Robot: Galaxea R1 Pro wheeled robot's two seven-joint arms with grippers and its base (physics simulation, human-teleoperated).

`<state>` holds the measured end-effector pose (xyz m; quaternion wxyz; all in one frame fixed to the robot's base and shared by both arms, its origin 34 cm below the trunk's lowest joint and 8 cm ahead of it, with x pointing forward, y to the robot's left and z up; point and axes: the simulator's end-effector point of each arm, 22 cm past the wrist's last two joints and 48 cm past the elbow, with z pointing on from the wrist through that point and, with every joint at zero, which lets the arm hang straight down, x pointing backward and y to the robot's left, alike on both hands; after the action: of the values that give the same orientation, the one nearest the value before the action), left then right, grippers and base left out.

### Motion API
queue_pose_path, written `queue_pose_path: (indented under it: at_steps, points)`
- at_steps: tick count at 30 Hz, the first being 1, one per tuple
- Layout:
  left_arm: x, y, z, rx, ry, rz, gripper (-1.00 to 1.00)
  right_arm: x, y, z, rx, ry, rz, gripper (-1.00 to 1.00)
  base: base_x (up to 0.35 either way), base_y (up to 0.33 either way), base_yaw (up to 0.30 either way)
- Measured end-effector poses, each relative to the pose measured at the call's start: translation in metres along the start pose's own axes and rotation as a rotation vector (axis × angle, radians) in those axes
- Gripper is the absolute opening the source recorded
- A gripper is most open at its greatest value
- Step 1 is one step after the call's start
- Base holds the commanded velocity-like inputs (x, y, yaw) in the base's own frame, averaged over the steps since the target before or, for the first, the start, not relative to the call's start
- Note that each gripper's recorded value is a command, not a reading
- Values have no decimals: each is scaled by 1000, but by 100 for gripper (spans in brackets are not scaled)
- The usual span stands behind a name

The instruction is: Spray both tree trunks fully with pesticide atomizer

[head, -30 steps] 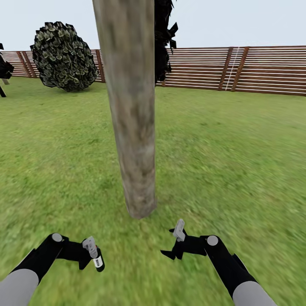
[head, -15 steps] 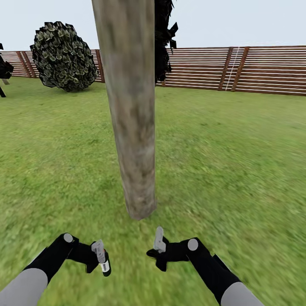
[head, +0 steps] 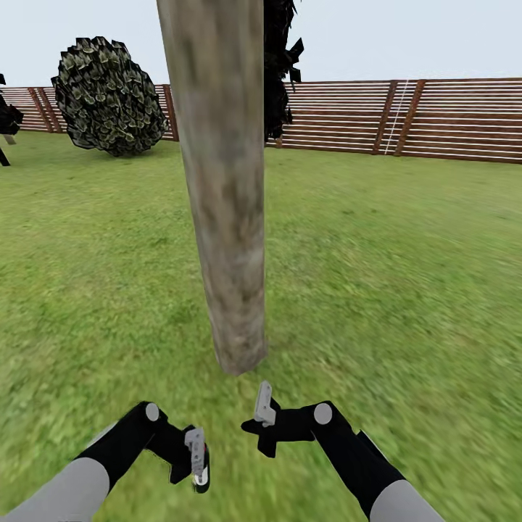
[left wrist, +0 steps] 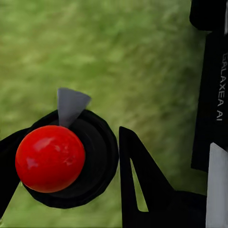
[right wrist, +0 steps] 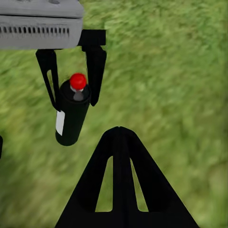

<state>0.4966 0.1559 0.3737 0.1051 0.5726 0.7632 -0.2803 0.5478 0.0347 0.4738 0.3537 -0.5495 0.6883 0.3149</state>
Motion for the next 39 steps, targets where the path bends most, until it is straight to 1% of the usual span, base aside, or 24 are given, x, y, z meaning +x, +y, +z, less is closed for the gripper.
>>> queue_pose_path:
  at_steps: [9, 13, 17, 20, 22, 25, 29, 33, 39]
  points:
    - [-23, -2, 6, 5, -30, 22, -100, 0, 1, 0, -1, 1, 1, -100, 0, 0, 0]
    - [-37, 4, 2, -13, -50, 48, -100, 0, 1, 0, -2, 1, 0, -100, 0, 0, 0]
    - [-43, 7, -1, -23, -59, 57, -100, 1, 1, 1, -3, 2, 1, -100, 0, 0, 0]
    - [-44, 6, -1, -20, -61, 59, -100, 1, 1, 1, -3, 2, 1, -100, 0, 0, 0]
    - [-45, 3, -1, -5, -64, 58, -100, 1, 1, 1, -3, 2, 1, -100, 0, 0, 0]
    - [-54, -1, -3, 16, -102, 50, -100, 1, 1, 1, -3, 3, 0, -100, 0, 0, 0]
    - [-63, -1, -5, 19, -136, 75, -100, 2, 1, 1, -4, 4, 1, -100, 0, 0, 0]
    - [-64, -1, -5, 20, -143, 79, -100, 2, 1, 1, -4, 4, 1, -100, 0, 0, 0]
    - [-75, -4, -2, 26, -168, 80, -100, 1, 1, 1, -3, 3, 0, -100, 0, 0, 0]
